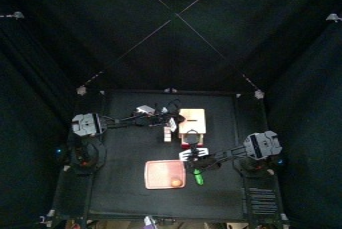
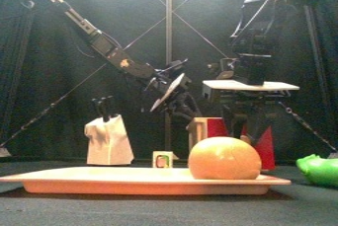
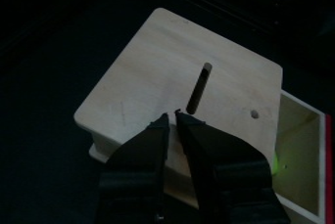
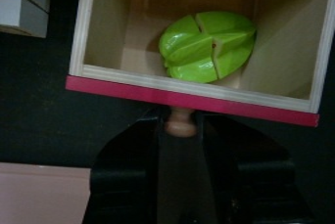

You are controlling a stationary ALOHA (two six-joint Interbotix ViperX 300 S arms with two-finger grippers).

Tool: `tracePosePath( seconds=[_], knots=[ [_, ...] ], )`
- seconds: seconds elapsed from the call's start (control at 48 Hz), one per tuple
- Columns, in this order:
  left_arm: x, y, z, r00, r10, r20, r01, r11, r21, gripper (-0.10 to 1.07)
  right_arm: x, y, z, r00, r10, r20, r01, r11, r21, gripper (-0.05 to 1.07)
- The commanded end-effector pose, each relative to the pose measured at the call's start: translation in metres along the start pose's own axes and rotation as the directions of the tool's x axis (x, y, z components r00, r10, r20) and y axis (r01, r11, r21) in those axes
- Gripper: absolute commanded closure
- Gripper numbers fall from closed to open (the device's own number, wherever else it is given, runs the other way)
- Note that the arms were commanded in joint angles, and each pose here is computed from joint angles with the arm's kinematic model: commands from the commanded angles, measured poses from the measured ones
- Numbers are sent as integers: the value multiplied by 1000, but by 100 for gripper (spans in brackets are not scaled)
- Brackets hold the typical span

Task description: Open drawer

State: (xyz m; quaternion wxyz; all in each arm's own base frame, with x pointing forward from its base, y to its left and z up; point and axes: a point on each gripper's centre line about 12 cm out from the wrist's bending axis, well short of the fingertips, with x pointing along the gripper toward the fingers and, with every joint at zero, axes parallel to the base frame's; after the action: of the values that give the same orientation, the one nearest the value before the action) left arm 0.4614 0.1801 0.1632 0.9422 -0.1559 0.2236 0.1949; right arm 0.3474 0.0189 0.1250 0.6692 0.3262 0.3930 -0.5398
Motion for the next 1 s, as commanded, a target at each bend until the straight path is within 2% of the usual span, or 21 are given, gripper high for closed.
tracePosePath(
  seconds=[0.0,0.458,0.562,0.771,0.979],
  knots=[
    [-1,3,4,1000,8,4,-8,1000,-3,38,-19,6,-10,998,54,-30,-54,999,2,71],
    [-1,3,5,1000,8,7,-8,1000,-5,38,-15,3,-11,999,36,-30,-37,999,-6,67],
    [-1,4,6,1000,9,7,-9,1000,-4,38,-15,4,-12,999,37,-29,-38,999,-9,61],
    [-1,4,4,1000,10,4,-10,1000,-6,38,-19,6,-12,998,49,-35,-49,999,-3,37],
    [-1,3,4,1000,9,2,-9,1000,-5,38,-34,8,-14,995,91,-40,-91,996,-3,28]
  ],
)
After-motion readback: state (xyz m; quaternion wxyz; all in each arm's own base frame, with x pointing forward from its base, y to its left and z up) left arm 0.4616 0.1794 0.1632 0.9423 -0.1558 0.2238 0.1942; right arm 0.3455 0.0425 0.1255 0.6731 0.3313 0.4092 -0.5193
